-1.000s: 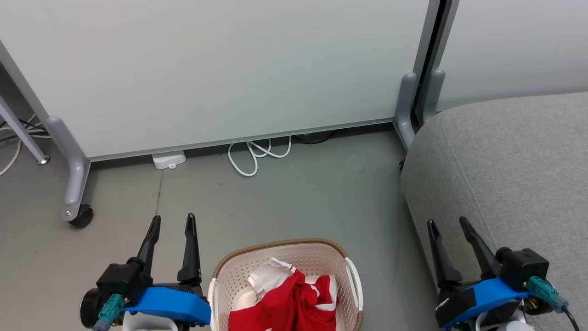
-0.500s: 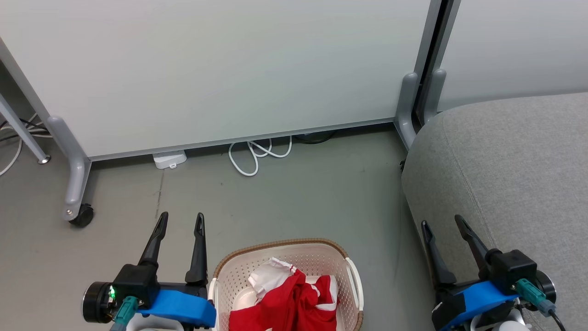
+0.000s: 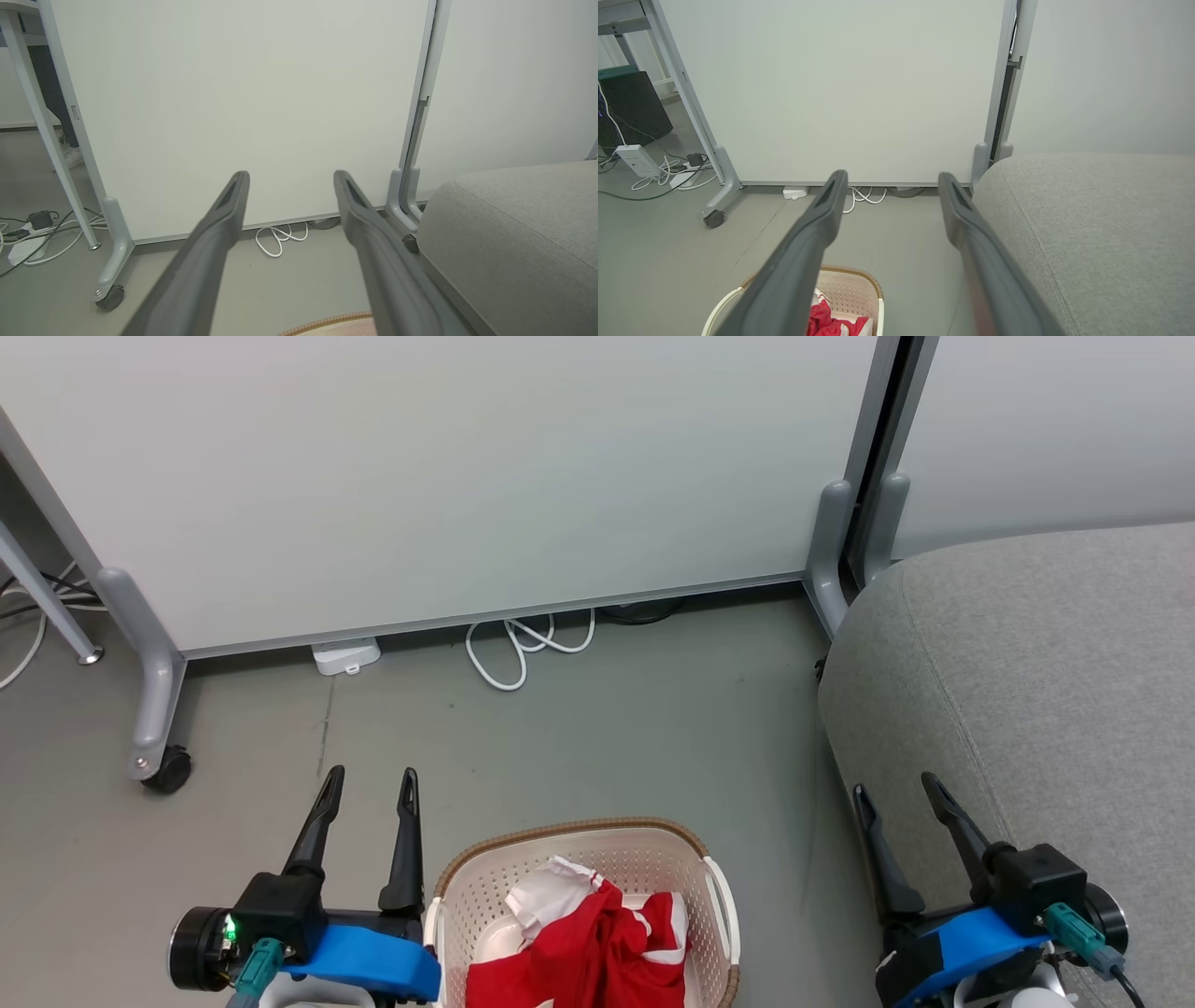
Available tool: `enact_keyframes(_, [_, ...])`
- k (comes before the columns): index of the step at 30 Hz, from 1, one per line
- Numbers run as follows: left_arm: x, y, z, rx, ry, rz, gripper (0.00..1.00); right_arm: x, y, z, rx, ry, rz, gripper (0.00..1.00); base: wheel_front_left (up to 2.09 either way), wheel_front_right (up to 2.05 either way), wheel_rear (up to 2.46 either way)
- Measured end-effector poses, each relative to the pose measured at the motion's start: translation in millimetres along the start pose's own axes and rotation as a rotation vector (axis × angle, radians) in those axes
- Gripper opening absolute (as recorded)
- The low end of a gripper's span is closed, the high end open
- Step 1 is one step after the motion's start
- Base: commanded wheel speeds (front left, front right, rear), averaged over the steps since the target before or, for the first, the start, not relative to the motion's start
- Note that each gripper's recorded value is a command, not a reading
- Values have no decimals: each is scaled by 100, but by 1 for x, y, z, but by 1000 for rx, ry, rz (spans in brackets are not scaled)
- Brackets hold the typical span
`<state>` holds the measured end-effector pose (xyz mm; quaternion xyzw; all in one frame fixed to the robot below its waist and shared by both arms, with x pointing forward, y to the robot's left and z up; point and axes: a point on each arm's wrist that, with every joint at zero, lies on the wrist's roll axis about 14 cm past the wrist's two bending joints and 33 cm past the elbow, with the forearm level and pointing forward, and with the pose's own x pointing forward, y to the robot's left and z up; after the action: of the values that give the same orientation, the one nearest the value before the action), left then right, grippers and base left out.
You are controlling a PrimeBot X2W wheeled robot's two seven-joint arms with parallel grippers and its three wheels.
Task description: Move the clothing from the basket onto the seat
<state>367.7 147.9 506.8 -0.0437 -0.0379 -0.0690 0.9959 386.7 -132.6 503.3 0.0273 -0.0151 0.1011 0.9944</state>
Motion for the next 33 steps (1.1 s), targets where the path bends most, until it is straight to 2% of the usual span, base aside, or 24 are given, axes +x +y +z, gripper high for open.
enact_keyframes(10, [4, -2, -8, -8, 23, -7, 100, 4, -2, -2, 3, 5, -2, 100, 0, 0, 0])
enact_keyframes(16, [11, -10, -30, -23, 85, -32, 100, 7, -6, -7, 9, 14, -14, 100, 0, 0, 0])
enact_keyframes(21, [23, -21, -59, -32, 170, -77, 100, 10, -19, -13, 11, 28, -46, 100, 0, 0, 0])
enact_keyframes(33, [43, -61, -170, -59, 483, -233, 100, 16, -53, -44, 26, 91, -133, 100, 0, 0, 0])
